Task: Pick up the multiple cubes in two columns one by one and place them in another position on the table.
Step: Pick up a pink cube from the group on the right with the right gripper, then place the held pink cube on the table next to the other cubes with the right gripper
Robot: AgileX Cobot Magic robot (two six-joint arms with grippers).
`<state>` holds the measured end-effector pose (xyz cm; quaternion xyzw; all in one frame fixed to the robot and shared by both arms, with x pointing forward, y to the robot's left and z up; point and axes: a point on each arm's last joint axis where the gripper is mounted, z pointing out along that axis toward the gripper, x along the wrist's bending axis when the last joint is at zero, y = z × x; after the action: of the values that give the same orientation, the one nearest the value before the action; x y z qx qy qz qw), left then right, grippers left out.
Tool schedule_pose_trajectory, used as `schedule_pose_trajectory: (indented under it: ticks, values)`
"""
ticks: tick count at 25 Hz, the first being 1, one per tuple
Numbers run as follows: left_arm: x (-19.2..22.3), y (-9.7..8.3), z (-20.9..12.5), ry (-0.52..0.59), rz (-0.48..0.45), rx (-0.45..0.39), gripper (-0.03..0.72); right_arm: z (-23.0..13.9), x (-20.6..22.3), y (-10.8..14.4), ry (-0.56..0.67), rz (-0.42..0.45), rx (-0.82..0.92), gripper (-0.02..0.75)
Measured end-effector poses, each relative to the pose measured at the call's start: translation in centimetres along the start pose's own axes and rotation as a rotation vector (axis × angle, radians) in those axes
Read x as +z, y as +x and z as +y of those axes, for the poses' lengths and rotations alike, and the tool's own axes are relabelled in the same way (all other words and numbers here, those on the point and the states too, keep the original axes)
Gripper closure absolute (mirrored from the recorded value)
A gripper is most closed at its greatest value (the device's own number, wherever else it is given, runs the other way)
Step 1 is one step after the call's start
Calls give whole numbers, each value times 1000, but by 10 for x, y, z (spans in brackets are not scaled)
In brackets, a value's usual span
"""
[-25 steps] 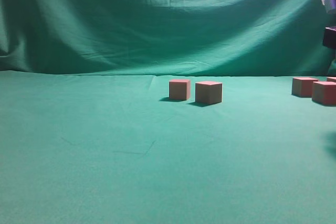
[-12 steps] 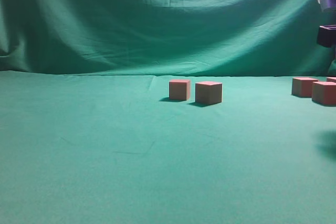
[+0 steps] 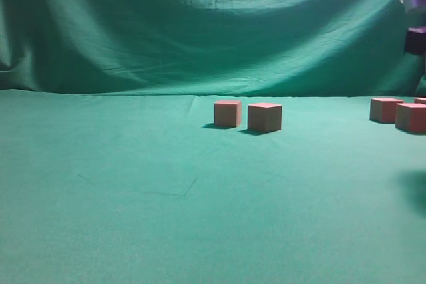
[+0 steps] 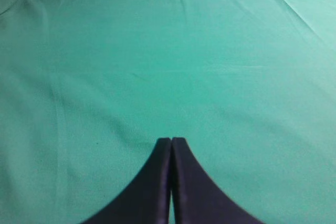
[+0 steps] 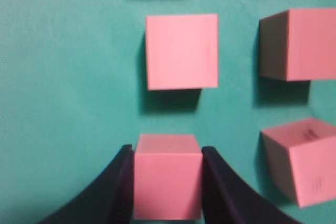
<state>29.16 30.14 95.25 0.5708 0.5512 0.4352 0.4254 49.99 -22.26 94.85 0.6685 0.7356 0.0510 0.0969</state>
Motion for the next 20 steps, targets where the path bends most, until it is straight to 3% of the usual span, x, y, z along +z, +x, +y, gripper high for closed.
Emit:
schedule_pose_trajectory:
  ticks: [5,12,20]
  values:
    - [0,0,0,0,0,0,688,6,-58,22,-106,31,-135,465]
    - [0,0,0,0,0,0,688,23,-132,89,-204,91,-420,465]
    - [0,0,0,0,0,0,688,66,-131,195,-207,121,-577,465]
